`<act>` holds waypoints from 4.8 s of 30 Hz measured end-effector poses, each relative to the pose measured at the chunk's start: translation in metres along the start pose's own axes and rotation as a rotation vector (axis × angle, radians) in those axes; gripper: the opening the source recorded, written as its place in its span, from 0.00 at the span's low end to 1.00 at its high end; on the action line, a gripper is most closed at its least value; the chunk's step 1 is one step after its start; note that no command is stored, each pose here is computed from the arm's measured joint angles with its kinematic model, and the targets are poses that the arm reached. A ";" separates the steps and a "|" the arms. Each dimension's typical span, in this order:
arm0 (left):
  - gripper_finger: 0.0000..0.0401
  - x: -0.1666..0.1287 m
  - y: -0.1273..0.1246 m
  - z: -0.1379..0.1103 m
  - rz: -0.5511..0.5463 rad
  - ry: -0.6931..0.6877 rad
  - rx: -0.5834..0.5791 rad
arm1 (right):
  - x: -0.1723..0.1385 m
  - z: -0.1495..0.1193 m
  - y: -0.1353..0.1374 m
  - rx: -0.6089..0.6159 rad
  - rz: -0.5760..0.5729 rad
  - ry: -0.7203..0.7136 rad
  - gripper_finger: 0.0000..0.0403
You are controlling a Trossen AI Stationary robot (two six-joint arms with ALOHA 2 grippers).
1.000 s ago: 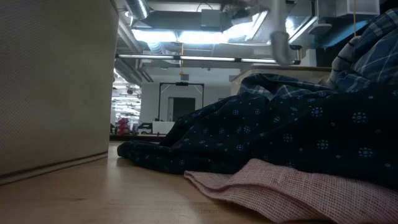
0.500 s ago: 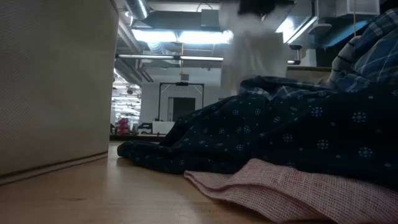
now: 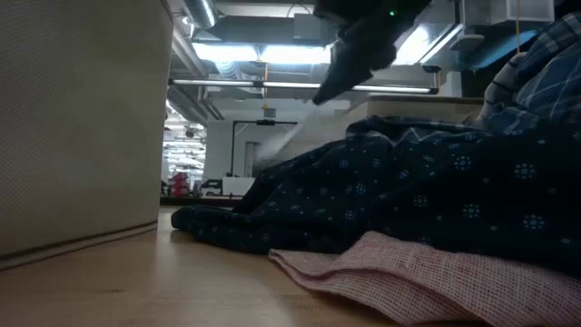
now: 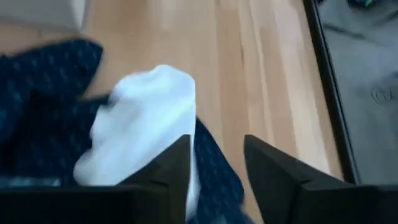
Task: Sort clothes
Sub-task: Put the white sock into the top laundry organizer
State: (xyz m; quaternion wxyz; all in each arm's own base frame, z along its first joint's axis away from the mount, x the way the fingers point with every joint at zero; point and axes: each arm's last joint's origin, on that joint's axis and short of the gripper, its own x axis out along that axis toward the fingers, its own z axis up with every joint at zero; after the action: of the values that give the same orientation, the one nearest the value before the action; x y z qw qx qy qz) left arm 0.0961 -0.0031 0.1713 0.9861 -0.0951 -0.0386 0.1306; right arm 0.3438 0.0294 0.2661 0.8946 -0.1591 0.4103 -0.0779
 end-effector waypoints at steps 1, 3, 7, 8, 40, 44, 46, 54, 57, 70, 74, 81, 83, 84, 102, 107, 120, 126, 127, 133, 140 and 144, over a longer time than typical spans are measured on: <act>0.05 0.000 0.000 0.000 0.000 0.000 0.000 | -0.007 0.003 -0.002 0.003 0.005 0.027 0.42; 0.05 0.000 0.000 0.000 0.000 0.000 0.000 | -0.027 0.007 -0.003 0.046 0.038 0.097 0.47; 0.05 0.000 0.000 0.000 0.000 0.000 0.000 | -0.050 0.009 0.005 0.142 0.111 0.186 0.54; 0.05 0.000 0.000 0.000 0.000 0.000 0.001 | -0.050 0.008 0.009 0.142 0.114 0.189 0.55; 0.05 0.001 0.000 -0.001 0.002 0.011 0.001 | 0.071 -0.064 0.004 0.307 -0.025 0.253 0.35; 0.05 0.001 0.000 -0.001 0.002 0.011 0.000 | 0.070 -0.064 0.003 0.258 -0.048 0.255 0.14; 0.05 0.001 0.000 -0.001 0.003 0.011 0.000 | 0.065 -0.063 0.001 0.245 -0.053 0.248 0.04; 0.05 0.001 0.000 -0.001 0.003 0.011 -0.001 | 0.018 -0.044 -0.018 0.284 -0.063 0.095 0.02; 0.05 0.001 0.000 -0.001 0.002 0.011 -0.001 | -0.007 -0.034 -0.028 0.292 -0.081 0.031 0.02; 0.05 0.001 0.000 -0.001 0.003 0.010 -0.003 | -0.085 0.023 -0.077 0.188 -0.259 -0.223 0.02; 0.05 0.001 0.000 -0.001 0.003 0.010 -0.009 | -0.100 0.034 -0.096 0.201 -0.315 -0.272 0.02; 0.05 0.001 0.000 -0.001 0.004 0.010 -0.027 | -0.137 0.043 -0.136 0.210 -0.488 -0.253 0.03; 0.05 0.001 0.000 -0.001 0.004 0.009 -0.029 | -0.147 0.043 -0.147 0.222 -0.533 -0.228 0.03; 0.05 0.001 0.000 -0.001 0.004 0.010 -0.029 | -0.154 0.041 -0.152 0.229 -0.553 -0.216 0.03; 0.05 0.001 0.000 -0.001 0.005 0.009 -0.029 | -0.210 -0.040 -0.207 0.495 -0.630 0.044 0.03; 0.05 0.001 0.000 -0.001 0.005 0.009 -0.029 | -0.179 -0.066 -0.216 0.542 -0.585 0.151 0.04; 0.05 0.001 0.000 -0.001 0.005 0.008 -0.044 | -0.072 -0.130 -0.202 0.632 -0.445 0.174 0.04; 0.05 0.001 0.000 -0.001 0.006 0.006 -0.040 | -0.042 -0.160 -0.182 0.712 -0.389 0.209 0.04; 0.05 0.001 0.000 -0.001 0.005 0.006 -0.041 | -0.038 -0.164 -0.179 0.725 -0.375 0.217 0.04; 0.05 0.001 0.000 0.000 0.006 0.004 -0.031 | -0.024 -0.182 -0.166 0.770 -0.350 0.241 0.04; 0.05 0.001 0.000 0.000 0.007 0.004 -0.052 | -0.020 -0.187 -0.162 0.797 -0.333 0.231 0.05; 0.05 0.001 0.000 0.000 0.008 0.005 -0.062 | -0.020 -0.187 -0.161 0.793 -0.299 0.235 0.15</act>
State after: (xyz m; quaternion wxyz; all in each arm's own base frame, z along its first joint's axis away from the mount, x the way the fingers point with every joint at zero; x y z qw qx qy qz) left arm 0.0968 -0.0030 0.1709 0.9823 -0.1261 -0.0398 0.1328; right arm 0.1874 -0.1574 0.2220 0.8128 0.1487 0.4199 -0.3754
